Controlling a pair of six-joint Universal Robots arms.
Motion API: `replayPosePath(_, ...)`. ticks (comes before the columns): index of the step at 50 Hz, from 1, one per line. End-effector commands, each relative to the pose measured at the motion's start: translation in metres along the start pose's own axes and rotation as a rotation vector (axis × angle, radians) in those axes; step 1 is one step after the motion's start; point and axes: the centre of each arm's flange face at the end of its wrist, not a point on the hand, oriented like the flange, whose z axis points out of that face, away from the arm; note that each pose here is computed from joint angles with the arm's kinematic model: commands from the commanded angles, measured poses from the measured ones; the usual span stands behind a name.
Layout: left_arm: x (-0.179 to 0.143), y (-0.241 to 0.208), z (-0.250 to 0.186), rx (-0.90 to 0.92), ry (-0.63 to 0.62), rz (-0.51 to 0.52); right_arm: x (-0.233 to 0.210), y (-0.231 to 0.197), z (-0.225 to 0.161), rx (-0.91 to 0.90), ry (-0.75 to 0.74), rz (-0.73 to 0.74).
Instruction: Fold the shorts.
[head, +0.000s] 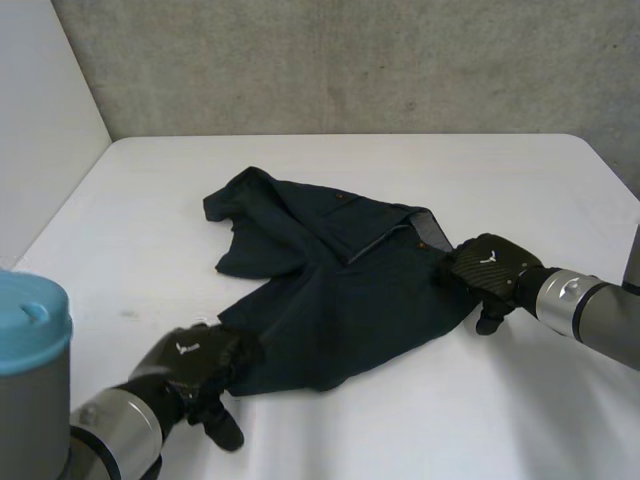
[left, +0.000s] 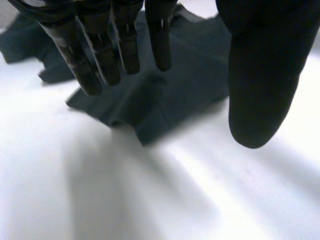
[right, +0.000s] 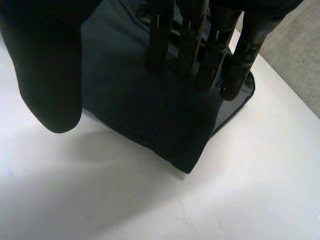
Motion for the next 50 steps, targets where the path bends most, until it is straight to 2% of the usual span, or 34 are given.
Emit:
replayPosePath(1,0.007,0.012,0.011,-0.03,0.018,0.024,0.004,0.009,0.017,0.002,0.008,-0.007)
replayPosePath(15,0.009,0.012,0.048,-0.012,0.008,0.035,0.012,0.016,0.037,0.019,0.024,-0.019)
replayPosePath(26,0.004,0.003,0.076,0.021,-0.082,0.043,0.017,0.019,0.047,0.018,0.03,-0.019)
replayPosePath(45,0.003,-0.009,0.108,0.062,-0.095,0.057,0.017,0.01,0.038,0.024,0.031,0.075)
replayPosePath(50,0.002,-0.006,0.116,0.056,-0.097,0.091,0.016,0.006,0.032,0.027,0.032,0.077)
